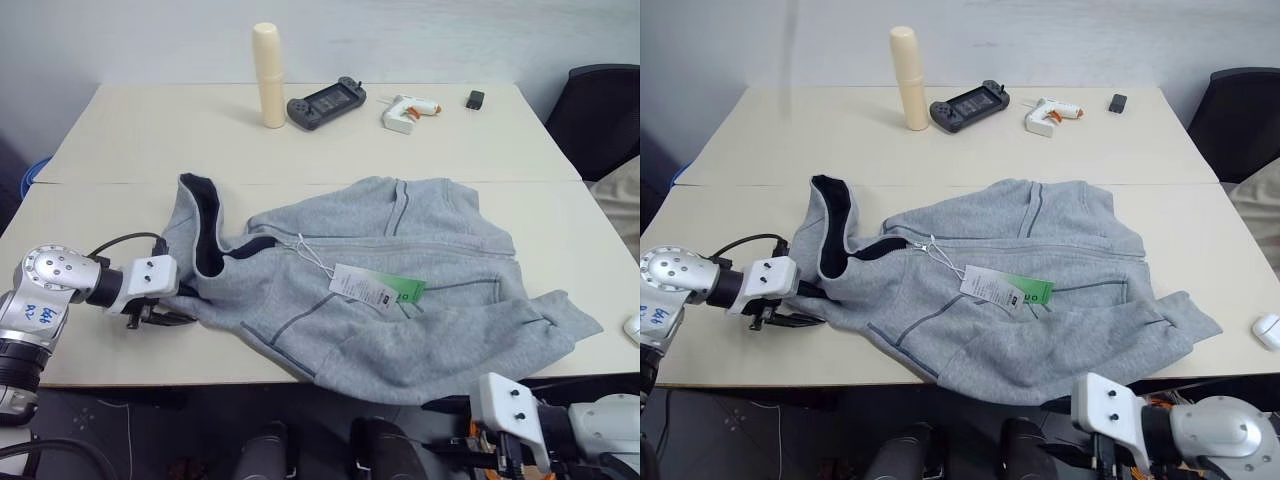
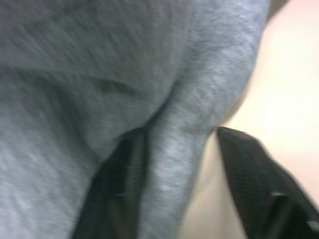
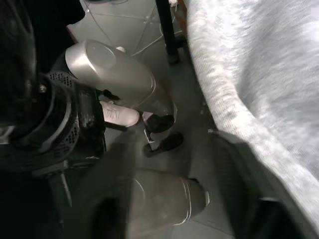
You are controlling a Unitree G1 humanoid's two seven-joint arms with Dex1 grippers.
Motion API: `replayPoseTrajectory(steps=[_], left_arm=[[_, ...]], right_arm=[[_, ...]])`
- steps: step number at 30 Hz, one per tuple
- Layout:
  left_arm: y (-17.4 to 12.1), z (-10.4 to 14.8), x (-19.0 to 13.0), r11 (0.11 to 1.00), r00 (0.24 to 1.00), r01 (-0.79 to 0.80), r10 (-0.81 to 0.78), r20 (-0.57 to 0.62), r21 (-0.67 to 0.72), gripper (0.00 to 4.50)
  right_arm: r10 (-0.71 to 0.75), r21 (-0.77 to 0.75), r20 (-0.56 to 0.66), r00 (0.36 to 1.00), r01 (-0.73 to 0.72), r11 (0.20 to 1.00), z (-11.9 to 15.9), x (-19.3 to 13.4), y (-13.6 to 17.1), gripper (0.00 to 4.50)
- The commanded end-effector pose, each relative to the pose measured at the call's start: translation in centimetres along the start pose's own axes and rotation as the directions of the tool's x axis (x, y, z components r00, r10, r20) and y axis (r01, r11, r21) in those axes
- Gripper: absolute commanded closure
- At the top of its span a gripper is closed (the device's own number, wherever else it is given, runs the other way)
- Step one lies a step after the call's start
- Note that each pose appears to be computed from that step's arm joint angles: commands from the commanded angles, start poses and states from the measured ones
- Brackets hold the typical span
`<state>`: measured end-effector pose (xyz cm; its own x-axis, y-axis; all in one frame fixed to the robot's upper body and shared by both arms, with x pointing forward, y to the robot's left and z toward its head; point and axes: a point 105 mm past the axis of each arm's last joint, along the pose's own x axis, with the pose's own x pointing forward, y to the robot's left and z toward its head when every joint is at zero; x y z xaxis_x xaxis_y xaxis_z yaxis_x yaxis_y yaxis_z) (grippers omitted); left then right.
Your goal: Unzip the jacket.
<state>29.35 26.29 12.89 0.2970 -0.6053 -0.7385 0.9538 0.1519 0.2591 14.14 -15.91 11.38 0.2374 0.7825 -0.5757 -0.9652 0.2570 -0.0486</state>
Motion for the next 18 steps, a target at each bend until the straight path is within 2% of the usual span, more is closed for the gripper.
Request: replayPoseTrajectory(steps=[1,3,4,7,9,12,13,15,18], left_arm=[[-0.7,0.5,-2.1,0.999,1.0,0.014,-0.013,0.013,-0.036,0.85],[-1.7,1.9,-3.2,0.995,0.996,0.067,-0.062,0.068,-0.079,0.2],[-2.1,3.0,-3.8,0.99,0.99,0.101,-0.09,0.112,-0.096,0.06],[-1.6,8.0,-5.4,0.984,0.941,0.143,-0.101,0.322,-0.107,0.06],[0.0,11.9,-6.1,0.989,0.878,0.125,-0.071,0.473,-0.083,0.06],[2.0,14.9,-5.6,0.993,0.83,0.096,-0.043,0.557,-0.066,0.06],[2.6,15.5,-5.3,0.995,0.823,0.081,-0.034,0.567,-0.059,0.0],[4.3,16.5,-3.6,0.999,0.835,0.029,-0.016,0.551,-0.016,0.0],[6.0,17.0,-0.3,0.998,0.88,0.002,-0.033,0.474,0.067,0.0]], right_arm=[[-0.012,-0.023,0.06,0.998,0.013,1.0,2.5,-1.6,-0.4,0.81],[-0.065,-0.04,0.118,0.991,0.07,0.997,4.3,-3.0,-1.8,0.1],[-0.093,-0.041,0.148,0.985,0.1,0.994,5.2,-3.6,-2.7,0.01],[-0.146,-0.079,0.236,0.961,0.169,0.982,8.1,-4.7,-5.2,0.01],[-0.193,-0.076,0.29,0.937,0.223,0.972,9.8,-4.5,-7.4,0.01],[-0.22,-0.028,0.355,0.909,0.245,0.969,11.7,-3.1,-9.7,0.01],[-0.218,-0.01,0.373,0.902,0.239,0.971,12.3,-2.5,-10.2,0.41],[-0.192,-0.007,0.371,0.909,0.209,0.978,13.0,-0.3,-11.1,0.93],[-0.211,0.009,0.308,0.928,0.219,0.976,12.9,3.5,-13.1,1.99]])
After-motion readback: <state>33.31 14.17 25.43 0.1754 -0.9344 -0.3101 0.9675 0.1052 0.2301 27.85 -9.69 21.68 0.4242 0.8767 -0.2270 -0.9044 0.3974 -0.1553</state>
